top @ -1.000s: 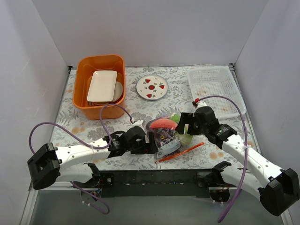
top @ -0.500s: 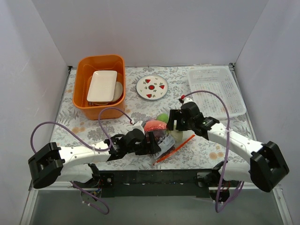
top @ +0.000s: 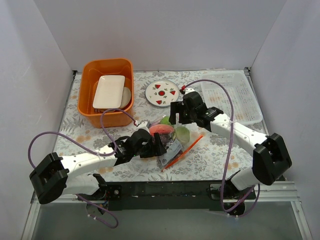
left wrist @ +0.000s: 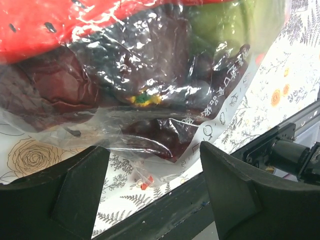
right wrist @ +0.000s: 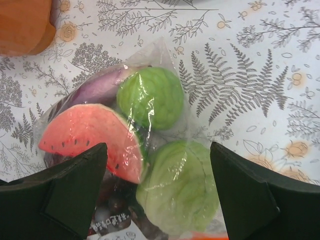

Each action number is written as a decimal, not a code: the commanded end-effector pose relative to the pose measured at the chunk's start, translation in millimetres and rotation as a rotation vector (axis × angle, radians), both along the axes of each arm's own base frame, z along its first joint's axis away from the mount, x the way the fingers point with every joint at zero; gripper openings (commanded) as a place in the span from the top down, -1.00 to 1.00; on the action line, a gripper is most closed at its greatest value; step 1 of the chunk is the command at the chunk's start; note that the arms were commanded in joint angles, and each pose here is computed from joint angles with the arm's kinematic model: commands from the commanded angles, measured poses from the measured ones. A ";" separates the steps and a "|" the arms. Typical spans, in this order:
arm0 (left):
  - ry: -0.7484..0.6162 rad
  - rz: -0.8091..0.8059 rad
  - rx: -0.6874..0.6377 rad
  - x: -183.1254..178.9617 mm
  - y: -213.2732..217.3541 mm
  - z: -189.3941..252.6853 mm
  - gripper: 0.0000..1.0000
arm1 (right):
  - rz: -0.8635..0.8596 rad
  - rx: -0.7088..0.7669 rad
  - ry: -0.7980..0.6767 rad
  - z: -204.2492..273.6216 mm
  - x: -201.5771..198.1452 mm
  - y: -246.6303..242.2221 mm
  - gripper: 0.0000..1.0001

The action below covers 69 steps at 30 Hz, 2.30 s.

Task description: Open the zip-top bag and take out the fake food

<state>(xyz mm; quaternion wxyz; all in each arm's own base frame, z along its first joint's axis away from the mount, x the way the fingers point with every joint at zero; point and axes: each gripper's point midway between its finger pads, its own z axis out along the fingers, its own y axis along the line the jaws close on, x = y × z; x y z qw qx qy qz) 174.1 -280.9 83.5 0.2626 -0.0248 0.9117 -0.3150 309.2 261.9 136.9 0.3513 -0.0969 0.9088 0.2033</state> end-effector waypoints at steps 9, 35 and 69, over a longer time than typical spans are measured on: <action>0.013 -0.089 -0.062 -13.3 -8.8 18.2 -0.43 | -0.078 0.104 -0.078 47.2 -56.6 -53.7 -0.82; 0.053 -0.102 -0.095 -22.1 -10.6 17.0 -0.35 | -0.055 0.287 0.086 -10.3 -128.0 -63.5 -0.69; 0.093 -0.068 -0.032 -26.4 3.0 1.0 -0.23 | -0.048 0.268 0.142 -53.3 -98.4 -33.7 -0.50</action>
